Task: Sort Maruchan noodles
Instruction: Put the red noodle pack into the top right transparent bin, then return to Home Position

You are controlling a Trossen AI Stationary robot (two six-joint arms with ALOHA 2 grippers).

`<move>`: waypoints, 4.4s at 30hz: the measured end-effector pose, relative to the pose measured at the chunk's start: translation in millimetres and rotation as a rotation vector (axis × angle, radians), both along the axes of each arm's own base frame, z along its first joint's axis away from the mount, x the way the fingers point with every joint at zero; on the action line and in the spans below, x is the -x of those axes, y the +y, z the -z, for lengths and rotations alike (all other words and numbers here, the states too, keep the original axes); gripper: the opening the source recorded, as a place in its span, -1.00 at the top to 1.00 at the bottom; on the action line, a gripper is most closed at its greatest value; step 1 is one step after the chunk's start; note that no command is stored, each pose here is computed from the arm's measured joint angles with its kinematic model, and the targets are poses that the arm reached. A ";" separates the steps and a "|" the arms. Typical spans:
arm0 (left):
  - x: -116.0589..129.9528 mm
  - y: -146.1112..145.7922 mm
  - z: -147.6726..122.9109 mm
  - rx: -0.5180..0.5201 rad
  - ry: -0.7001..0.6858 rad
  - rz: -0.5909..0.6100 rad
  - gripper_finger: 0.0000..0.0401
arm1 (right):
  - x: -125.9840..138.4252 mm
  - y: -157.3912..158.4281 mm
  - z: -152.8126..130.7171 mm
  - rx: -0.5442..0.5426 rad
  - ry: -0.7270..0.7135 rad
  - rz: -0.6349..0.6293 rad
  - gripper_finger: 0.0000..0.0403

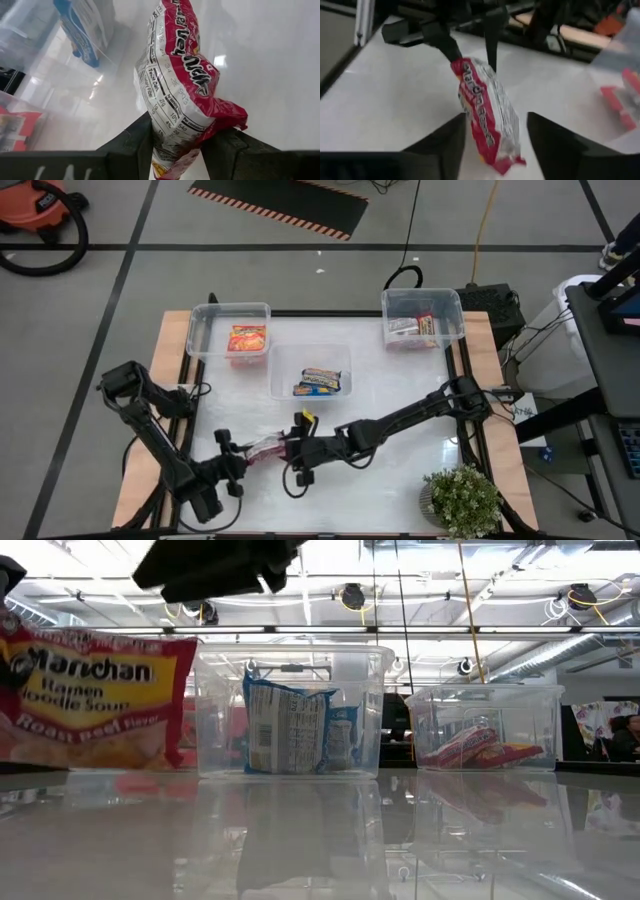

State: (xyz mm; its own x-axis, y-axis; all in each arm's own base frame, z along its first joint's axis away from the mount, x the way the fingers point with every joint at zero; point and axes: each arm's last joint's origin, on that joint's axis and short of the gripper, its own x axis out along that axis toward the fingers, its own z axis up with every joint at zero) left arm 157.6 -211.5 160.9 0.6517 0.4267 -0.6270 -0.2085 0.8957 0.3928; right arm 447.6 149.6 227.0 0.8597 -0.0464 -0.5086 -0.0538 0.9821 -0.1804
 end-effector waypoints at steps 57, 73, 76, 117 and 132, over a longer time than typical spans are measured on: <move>-22.8 63.7 -102.4 0.002 -0.233 0.058 -0.41 | 51.1 -90.4 -66.6 0.098 0.299 -0.075 0.40; -14.7 73.6 -117.4 0.035 -0.272 0.063 -0.41 | 199.3 -189.2 -209.2 0.301 0.069 0.286 0.40; -14.8 73.6 -117.3 0.036 -0.272 0.062 -0.41 | 220.8 -214.1 -218.8 0.336 0.061 0.398 0.40; -27.2 88.8 -115.2 0.087 -0.214 0.021 -0.41 | 273.1 -391.8 -109.9 -0.279 0.658 0.505 0.37; -22.3 79.8 -113.2 0.213 -0.179 0.068 -0.41 | 265.9 -410.1 -94.7 -0.168 0.777 0.729 0.03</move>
State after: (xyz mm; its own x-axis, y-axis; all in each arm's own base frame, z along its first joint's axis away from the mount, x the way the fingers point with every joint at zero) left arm 179.9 -131.7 274.1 0.7825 0.2495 -0.5704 -0.1944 0.9683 0.1568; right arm 181.7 -260.4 321.7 0.0928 -0.2952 -0.9509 0.5124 0.8330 -0.2086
